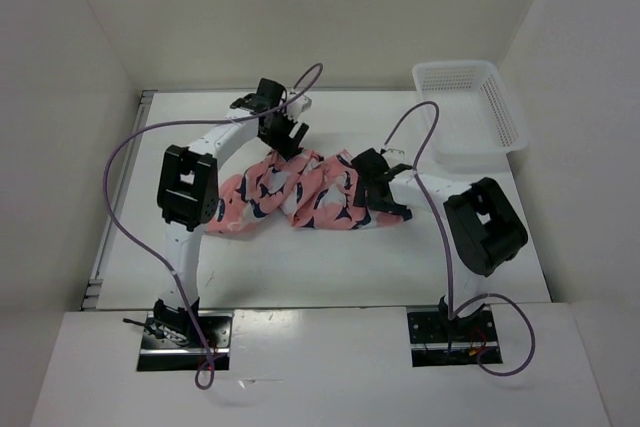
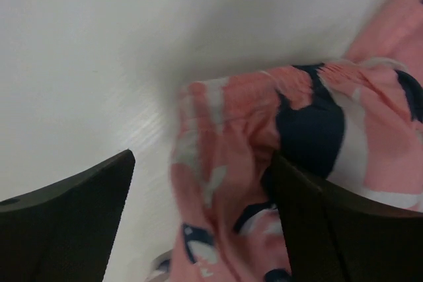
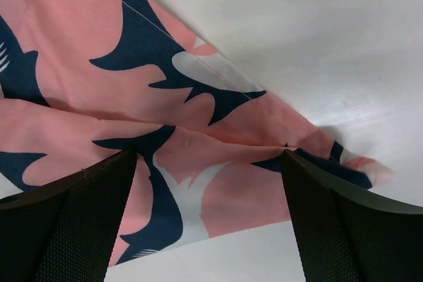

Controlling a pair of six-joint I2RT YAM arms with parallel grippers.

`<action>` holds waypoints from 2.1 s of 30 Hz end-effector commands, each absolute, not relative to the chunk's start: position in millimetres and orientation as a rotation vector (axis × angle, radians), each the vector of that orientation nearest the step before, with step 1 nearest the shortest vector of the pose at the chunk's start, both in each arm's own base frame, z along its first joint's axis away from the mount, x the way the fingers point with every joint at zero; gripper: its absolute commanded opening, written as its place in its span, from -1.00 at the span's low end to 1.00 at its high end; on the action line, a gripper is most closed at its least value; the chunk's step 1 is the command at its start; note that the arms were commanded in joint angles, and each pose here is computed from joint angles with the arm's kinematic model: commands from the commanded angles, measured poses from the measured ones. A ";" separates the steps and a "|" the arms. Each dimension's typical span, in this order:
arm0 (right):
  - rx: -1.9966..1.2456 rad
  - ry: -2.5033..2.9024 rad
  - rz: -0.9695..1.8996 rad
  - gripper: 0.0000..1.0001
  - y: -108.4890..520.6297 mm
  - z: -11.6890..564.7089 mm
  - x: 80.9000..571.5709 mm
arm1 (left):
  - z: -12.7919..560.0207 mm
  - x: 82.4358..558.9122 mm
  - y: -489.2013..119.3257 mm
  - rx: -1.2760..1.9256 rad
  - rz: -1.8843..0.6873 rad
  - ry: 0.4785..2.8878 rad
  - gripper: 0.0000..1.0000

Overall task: Fold and stack the shorts
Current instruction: Move the shorts to the center of the board

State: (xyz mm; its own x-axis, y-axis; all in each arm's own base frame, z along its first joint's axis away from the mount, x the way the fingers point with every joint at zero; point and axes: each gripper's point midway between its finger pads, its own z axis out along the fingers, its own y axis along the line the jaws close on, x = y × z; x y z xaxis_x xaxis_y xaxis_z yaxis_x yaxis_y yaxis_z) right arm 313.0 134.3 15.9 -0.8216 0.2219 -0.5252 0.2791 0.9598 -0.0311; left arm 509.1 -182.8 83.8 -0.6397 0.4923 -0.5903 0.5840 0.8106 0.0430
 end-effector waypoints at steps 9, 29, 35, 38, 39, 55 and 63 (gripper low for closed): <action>0.400 2.686 0.059 0.85 176.2 9.8 298.7 | 45.6 444.1 -201.4 0.837 -0.483 2.554 -0.84; 0.447 2.020 0.073 -1.00 137.7 237.8 361.7 | 425.3 413.0 -192.8 0.563 -0.531 1.796 -1.00; 0.445 1.781 0.133 -1.00 109.8 343.7 343.2 | 493.5 384.6 -217.3 0.619 -0.751 1.559 -0.99; 0.447 1.807 0.119 -1.00 101.7 340.6 330.1 | 480.7 378.9 -215.4 0.820 -0.654 1.466 -0.88; 0.449 1.811 0.162 -1.00 101.1 340.8 320.3 | 479.0 371.0 -213.8 0.864 -0.630 1.437 -0.74; 0.346 2.058 0.310 0.55 133.2 253.1 290.5 | 280.2 263.8 -134.5 1.036 -0.321 1.638 0.99; 0.208 2.161 0.462 0.55 190.8 209.9 314.3 | 272.4 387.7 -194.1 0.774 -0.563 1.912 0.99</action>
